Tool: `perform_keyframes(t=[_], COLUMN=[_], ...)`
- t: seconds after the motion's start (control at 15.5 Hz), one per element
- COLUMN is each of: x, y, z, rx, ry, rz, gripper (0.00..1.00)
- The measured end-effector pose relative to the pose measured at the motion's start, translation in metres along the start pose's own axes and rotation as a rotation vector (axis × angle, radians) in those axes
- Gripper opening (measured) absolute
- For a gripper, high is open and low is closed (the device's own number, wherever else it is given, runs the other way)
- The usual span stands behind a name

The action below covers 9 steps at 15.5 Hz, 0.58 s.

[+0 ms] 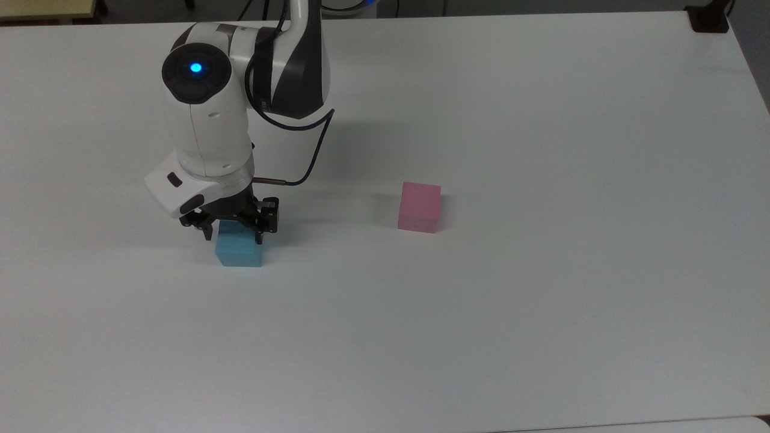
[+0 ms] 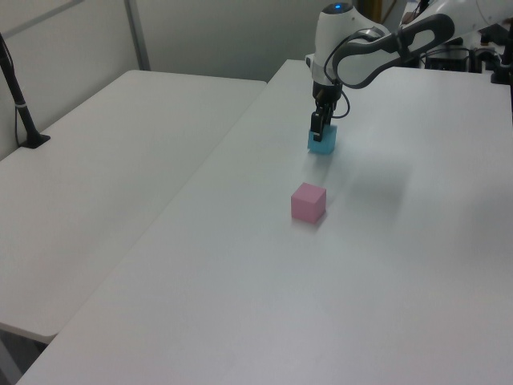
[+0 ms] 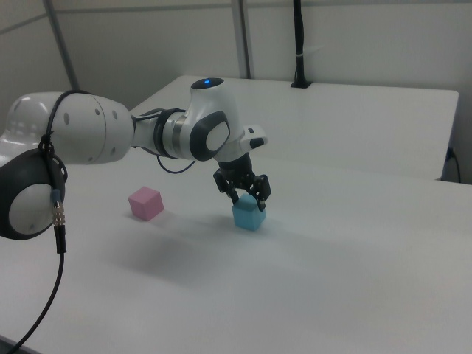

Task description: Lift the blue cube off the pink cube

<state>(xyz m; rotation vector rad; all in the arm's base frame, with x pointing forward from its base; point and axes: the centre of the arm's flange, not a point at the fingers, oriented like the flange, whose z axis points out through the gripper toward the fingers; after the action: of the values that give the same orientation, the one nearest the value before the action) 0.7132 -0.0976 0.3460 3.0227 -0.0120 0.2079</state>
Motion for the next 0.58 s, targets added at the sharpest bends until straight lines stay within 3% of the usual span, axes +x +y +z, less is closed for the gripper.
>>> perform_keyframes(t=[0.13, 0.45, 0.58], x=[0.000, 0.004, 0.011], y=[0.000, 0.001, 0.005], z=[0.000, -0.007, -0.035], rx=[0.000, -0.002, -0.007], ry=[0.001, 0.015, 0.059], rz=[0.000, 0.007, 0.036], gripper=[0.99, 1.00, 1.00])
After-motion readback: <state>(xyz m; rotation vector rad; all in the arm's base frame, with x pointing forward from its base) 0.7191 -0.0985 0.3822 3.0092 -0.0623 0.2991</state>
